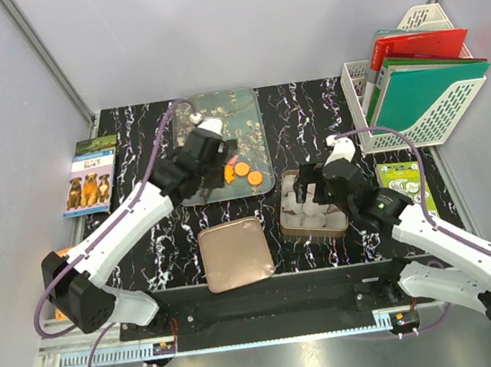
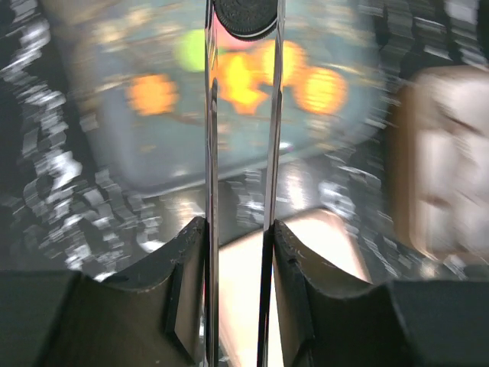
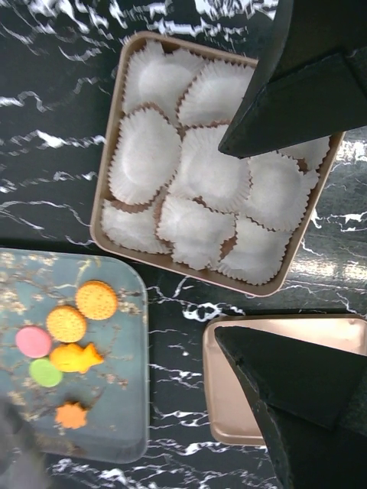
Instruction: Pack the cookies
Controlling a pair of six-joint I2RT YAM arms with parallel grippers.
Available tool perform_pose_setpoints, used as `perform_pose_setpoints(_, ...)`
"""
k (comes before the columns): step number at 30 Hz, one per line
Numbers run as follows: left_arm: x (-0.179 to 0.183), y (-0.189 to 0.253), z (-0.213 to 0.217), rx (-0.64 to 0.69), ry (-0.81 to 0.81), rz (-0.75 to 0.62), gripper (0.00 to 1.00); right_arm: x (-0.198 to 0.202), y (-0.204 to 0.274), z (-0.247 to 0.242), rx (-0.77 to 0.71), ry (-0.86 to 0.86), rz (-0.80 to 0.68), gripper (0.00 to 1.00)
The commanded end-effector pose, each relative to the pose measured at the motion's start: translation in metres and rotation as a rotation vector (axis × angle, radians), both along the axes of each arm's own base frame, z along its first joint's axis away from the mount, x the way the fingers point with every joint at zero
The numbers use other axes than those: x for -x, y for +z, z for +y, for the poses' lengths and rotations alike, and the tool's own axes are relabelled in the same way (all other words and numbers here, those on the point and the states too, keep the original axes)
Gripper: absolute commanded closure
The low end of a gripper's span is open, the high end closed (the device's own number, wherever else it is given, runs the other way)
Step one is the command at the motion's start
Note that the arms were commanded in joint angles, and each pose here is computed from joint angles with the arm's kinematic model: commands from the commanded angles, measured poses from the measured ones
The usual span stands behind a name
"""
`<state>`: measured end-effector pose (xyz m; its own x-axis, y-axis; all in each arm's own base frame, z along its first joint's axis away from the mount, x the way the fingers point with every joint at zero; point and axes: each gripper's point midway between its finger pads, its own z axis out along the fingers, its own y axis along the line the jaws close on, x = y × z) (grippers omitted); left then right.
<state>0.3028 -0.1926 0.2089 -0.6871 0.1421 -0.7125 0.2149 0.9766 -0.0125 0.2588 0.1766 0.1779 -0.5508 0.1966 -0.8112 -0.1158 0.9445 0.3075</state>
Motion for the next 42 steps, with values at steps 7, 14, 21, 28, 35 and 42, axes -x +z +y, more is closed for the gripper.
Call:
perform_pose_setpoints(7, 0.036, 0.021, -0.123, 0.108, -0.360, -0.022, 0.83, -0.002, 0.076, -0.035, -0.038, -0.135, -0.173, 0.00)
perform_pose_setpoints(14, 0.045, 0.003, -0.162, 0.081, -0.432, 0.012, 0.83, 0.004, 0.085, -0.047, -0.042, -0.161, -0.198, 0.00)
perform_pose_setpoints(21, 0.052, 0.000, -0.192, 0.091, -0.489, 0.021, 0.84, 0.006, 0.080, -0.051, -0.029, -0.170, -0.193, 0.00)
perform_pose_setpoints(28, 0.050, -0.008, -0.206, 0.075, -0.512, 0.029, 0.83, 0.008, 0.078, -0.054, -0.024, -0.173, -0.194, 0.00)
perform_pose_setpoints(35, 0.052, -0.017, -0.206, 0.066, -0.515, 0.050, 0.83, 0.009, 0.076, -0.057, -0.013, -0.178, -0.197, 0.00)
perform_pose_setpoints(42, 0.059, -0.022, -0.200, 0.053, -0.510, 0.059, 0.83, 0.007, 0.073, -0.054, -0.006, -0.175, -0.187, 0.00)
